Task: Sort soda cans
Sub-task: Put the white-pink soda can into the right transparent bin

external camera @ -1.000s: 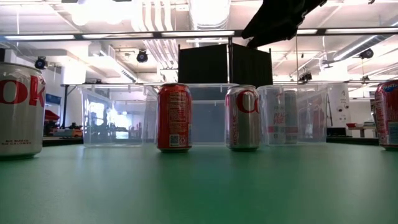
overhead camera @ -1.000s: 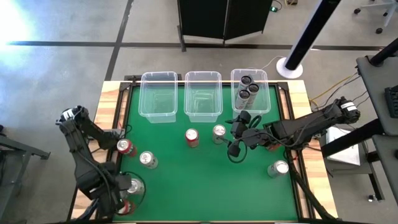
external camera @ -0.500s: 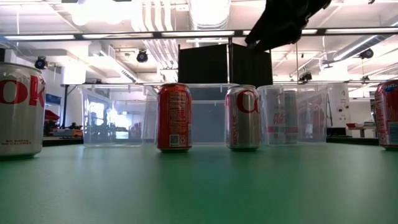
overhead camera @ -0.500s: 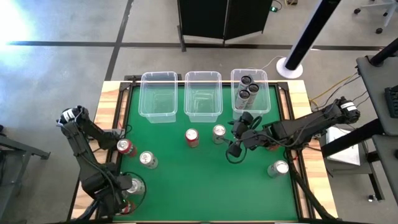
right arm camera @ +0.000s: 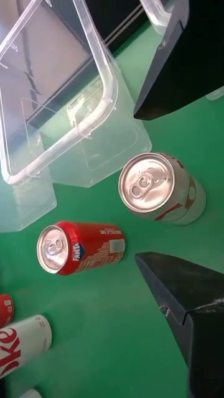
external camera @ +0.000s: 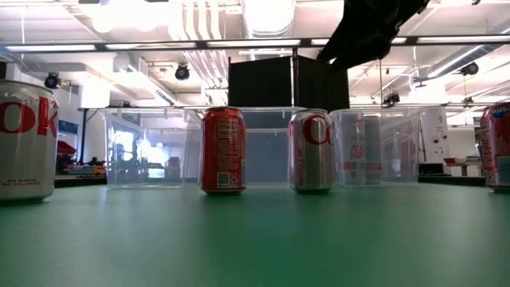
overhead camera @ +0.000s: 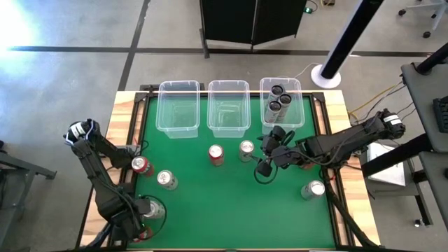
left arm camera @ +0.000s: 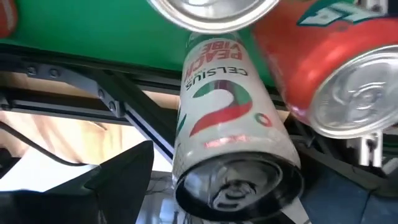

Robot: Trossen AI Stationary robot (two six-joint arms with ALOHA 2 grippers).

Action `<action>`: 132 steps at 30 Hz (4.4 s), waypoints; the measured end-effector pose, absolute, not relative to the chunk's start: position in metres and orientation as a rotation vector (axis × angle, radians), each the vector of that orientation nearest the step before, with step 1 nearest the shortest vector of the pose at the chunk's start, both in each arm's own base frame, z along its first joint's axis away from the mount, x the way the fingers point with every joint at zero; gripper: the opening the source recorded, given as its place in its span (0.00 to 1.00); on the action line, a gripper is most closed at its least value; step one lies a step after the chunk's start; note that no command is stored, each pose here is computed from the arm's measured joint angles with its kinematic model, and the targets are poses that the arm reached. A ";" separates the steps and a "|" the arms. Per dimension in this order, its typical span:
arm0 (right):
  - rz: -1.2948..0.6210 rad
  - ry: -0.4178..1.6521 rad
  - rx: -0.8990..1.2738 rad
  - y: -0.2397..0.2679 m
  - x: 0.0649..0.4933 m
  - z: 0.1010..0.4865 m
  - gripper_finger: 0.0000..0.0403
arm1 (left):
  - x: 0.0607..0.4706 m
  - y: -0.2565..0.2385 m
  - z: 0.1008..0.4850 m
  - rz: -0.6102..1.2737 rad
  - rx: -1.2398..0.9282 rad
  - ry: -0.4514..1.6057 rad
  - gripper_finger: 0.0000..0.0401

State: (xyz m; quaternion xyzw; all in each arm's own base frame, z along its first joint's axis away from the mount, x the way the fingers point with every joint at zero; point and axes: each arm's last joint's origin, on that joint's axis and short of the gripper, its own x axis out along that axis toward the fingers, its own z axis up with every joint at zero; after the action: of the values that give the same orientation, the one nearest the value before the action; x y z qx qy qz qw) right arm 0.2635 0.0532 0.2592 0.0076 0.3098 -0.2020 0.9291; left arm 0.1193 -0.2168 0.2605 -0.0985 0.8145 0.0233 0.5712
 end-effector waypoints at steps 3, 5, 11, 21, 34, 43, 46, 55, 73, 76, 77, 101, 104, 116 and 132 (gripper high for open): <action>-0.414 0.635 0.016 0.053 0.264 0.259 0.90 | 0.119 -0.216 0.260 0.055 -0.225 1.912 0.78; -0.415 0.634 0.016 0.053 0.264 0.259 0.90 | 0.119 -0.216 0.260 0.055 -0.224 1.910 0.73; -0.415 0.634 0.016 0.053 0.264 0.259 0.90 | 0.119 -0.215 0.265 0.089 -0.227 1.907 0.59; -0.412 0.616 0.024 0.053 0.265 0.261 0.90 | 0.119 -0.199 0.305 0.263 -0.224 1.765 0.59; -0.410 0.618 0.025 0.053 0.265 0.260 0.90 | 0.122 -0.178 0.293 0.411 -0.258 1.683 0.59; -0.410 0.617 0.025 0.053 0.265 0.260 0.89 | 0.138 -0.162 0.289 0.425 -0.232 1.655 0.59; -0.410 0.617 0.026 0.053 0.265 0.260 0.89 | 0.145 -0.156 0.290 0.397 -0.222 1.669 0.59; -0.408 0.622 0.028 0.053 0.265 0.260 0.89 | 0.163 -0.140 0.289 0.317 -0.250 1.721 0.59; -0.388 0.629 0.033 0.054 0.265 0.260 0.89 | 0.229 -0.125 0.280 0.145 -0.419 1.640 0.60; -0.387 0.630 0.031 0.054 0.265 0.260 0.89 | 0.247 -0.128 0.277 0.087 -0.360 1.644 0.60; -0.387 0.630 0.031 0.054 0.265 0.260 0.89 | 0.254 -0.129 0.277 0.068 -0.340 1.646 0.60; -0.296 0.626 0.126 0.053 0.249 0.275 0.90 | 0.394 -0.115 0.291 -0.286 0.107 1.569 0.60; -0.294 0.627 0.128 0.053 0.249 0.275 0.90 | 0.405 -0.112 0.288 -0.327 0.103 1.544 0.60; -0.293 0.633 0.124 0.053 0.250 0.274 0.90 | 0.412 -0.109 0.277 -0.272 0.054 1.579 0.60; -0.300 0.631 0.132 0.053 0.250 0.274 0.89 | 0.385 -0.104 0.281 -0.191 0.028 1.637 0.60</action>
State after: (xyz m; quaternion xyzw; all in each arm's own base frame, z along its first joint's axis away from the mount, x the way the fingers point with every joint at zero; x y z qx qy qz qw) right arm 0.2496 0.0531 0.2741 0.0645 0.3089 -0.1468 0.9375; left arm 0.3851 -0.1039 0.2808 0.0126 0.7289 -0.0851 0.6792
